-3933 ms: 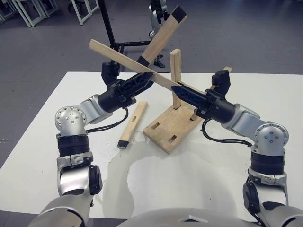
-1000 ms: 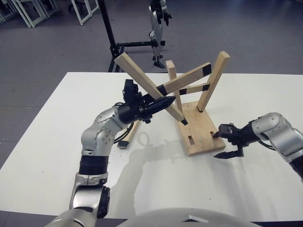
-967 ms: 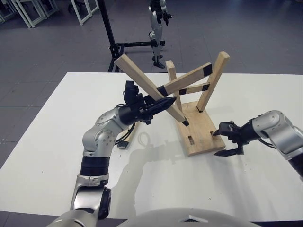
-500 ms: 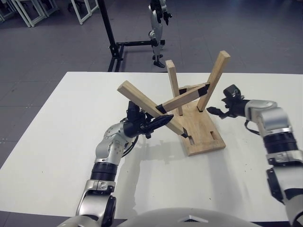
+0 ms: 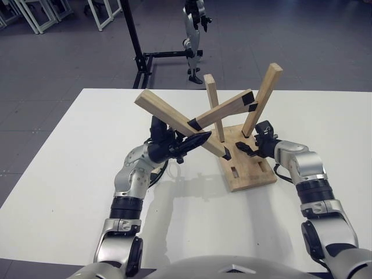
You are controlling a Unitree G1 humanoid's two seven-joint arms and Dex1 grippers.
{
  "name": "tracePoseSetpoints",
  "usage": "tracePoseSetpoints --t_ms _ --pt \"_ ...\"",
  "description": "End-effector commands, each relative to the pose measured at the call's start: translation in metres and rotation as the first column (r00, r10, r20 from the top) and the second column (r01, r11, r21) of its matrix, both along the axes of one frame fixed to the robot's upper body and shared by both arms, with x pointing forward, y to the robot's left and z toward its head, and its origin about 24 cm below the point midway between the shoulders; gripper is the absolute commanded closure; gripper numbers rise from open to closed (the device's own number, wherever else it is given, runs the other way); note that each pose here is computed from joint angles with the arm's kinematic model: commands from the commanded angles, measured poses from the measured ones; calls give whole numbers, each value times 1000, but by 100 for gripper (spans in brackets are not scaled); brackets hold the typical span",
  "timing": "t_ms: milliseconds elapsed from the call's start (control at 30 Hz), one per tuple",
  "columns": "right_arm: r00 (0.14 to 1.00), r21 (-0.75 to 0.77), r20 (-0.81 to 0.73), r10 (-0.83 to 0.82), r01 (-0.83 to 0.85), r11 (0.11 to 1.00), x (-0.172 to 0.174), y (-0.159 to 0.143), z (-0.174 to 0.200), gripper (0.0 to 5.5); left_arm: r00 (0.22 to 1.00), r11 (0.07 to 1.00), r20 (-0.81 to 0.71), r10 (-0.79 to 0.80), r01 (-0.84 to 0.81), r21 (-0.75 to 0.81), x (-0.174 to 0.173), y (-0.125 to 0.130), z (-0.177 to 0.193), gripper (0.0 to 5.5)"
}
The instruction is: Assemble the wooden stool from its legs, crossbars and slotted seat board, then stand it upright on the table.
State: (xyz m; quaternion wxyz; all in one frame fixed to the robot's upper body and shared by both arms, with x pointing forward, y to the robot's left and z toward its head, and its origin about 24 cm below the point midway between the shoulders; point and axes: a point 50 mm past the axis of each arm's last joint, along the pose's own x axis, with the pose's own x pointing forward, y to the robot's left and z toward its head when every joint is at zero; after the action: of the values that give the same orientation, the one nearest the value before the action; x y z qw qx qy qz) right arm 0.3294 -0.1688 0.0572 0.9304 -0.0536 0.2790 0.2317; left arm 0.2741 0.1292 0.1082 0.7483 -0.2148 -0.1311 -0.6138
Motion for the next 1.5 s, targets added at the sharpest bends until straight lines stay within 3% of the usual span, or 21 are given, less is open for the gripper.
tracePoseSetpoints --t_ms 33,167,467,600,800,967,1200,1500 --pt "991 1 -130 2 -2 1000 -9 1 -20 80 1000 1000 1 4 -4 -8 -1 -2 2 345" --pt "968 84 -233 93 -76 994 -25 18 -27 80 1000 1000 -4 3 -3 -5 -1 -1 2 345" --pt "971 93 -213 111 -94 991 -27 43 -27 80 1000 998 -13 7 -6 68 -26 -15 -22 345" --pt "985 114 -162 62 -44 993 -19 35 -10 80 999 991 -51 16 -9 132 -39 -14 -46 345" --pt "1000 171 -29 -9 14 985 -3 19 37 80 996 980 -26 87 -81 180 -25 3 -51 345" --pt "991 196 103 -86 65 979 15 7 79 80 994 982 -96 51 -33 185 -33 -1 -66 345" --pt "985 167 85 -150 135 977 19 -7 66 80 994 984 -93 56 -40 171 -30 -3 -64 345" --pt "985 181 90 -147 129 975 15 -3 65 80 997 941 -44 69 -50 334 -26 5 -87 345"
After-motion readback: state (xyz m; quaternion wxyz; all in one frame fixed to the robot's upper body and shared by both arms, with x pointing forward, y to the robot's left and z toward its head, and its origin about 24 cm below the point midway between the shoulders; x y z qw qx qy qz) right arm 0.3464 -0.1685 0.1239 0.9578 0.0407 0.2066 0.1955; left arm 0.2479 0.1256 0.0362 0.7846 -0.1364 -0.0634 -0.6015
